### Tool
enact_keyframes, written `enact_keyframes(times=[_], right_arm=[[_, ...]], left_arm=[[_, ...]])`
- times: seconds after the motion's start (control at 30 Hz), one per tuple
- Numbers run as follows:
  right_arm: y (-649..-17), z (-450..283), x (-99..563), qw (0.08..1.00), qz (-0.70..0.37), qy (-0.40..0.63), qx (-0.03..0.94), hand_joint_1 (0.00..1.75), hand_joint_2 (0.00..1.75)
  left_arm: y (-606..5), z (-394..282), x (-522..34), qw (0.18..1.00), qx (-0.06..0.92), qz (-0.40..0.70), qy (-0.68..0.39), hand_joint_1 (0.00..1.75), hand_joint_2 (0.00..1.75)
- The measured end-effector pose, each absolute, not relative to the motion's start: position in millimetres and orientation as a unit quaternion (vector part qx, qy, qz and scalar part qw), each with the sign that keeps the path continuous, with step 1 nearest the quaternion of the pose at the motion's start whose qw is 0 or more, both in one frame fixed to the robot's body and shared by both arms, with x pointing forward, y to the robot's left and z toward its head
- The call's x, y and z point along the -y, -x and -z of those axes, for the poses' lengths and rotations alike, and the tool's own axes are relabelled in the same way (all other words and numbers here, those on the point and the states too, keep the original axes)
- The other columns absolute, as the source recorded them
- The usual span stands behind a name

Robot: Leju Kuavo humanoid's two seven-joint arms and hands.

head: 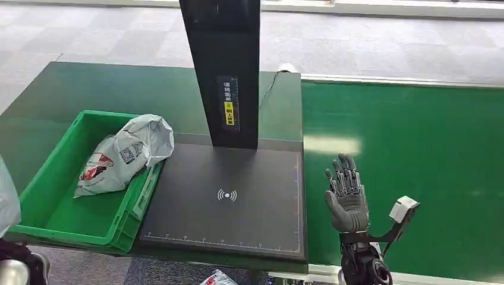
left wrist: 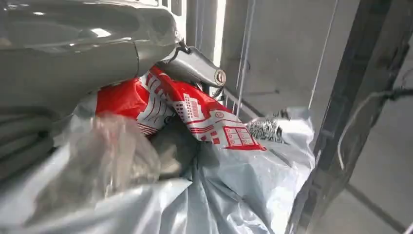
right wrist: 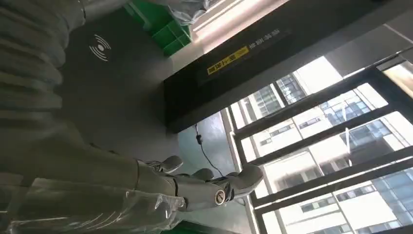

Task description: Moved the parcel from conveyor to table for the left to box.

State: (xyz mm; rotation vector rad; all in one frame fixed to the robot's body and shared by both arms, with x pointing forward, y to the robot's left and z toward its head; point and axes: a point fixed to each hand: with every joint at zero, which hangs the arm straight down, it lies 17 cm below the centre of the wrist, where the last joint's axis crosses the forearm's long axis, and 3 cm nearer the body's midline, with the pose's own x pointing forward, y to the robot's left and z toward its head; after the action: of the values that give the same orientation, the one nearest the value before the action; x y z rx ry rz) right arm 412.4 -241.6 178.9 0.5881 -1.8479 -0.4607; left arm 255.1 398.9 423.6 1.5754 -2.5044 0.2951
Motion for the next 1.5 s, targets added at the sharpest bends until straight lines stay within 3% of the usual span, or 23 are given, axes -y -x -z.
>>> enact_keyframes(times=[0.27, 0.77, 1.4, 1.43, 1.47, 1.5], right_arm=[[-412.2, -179.7, 240.6, 0.542, 0.194, -0.25, 0.778, 0.0, 1.75], [-416.8, -185.0, 236.2, 0.538, 0.19, -0.266, 0.777, 0.0, 1.75], [-424.9, -181.0, 240.7, 0.542, 0.196, -0.271, 0.771, 0.0, 1.75], [-425.4, -180.4, 241.3, 0.542, 0.196, -0.271, 0.771, 0.0, 1.75], [-425.9, -180.1, 241.4, 0.543, 0.195, -0.271, 0.771, 0.0, 1.75], [-426.5, -179.3, 241.8, 0.543, 0.196, -0.272, 0.77, 0.0, 1.75]], left_arm=[[-298.4, -399.9, -374.3, 0.111, 0.824, -0.002, -0.555, 1.75, 1.75], [-440.4, -299.1, -331.6, 0.283, 0.805, 0.17, -0.493, 1.75, 1.75], [-483.5, -246.4, -322.1, 0.343, 0.778, 0.243, -0.466, 1.75, 1.75], [-486.1, -244.8, -321.0, 0.343, 0.776, 0.249, -0.466, 1.68, 1.75], [-489.0, -243.1, -320.9, 0.345, 0.774, 0.253, -0.466, 0.0, 1.75], [-493.1, -241.0, -319.6, 0.347, 0.771, 0.26, -0.466, 0.0, 1.75]])
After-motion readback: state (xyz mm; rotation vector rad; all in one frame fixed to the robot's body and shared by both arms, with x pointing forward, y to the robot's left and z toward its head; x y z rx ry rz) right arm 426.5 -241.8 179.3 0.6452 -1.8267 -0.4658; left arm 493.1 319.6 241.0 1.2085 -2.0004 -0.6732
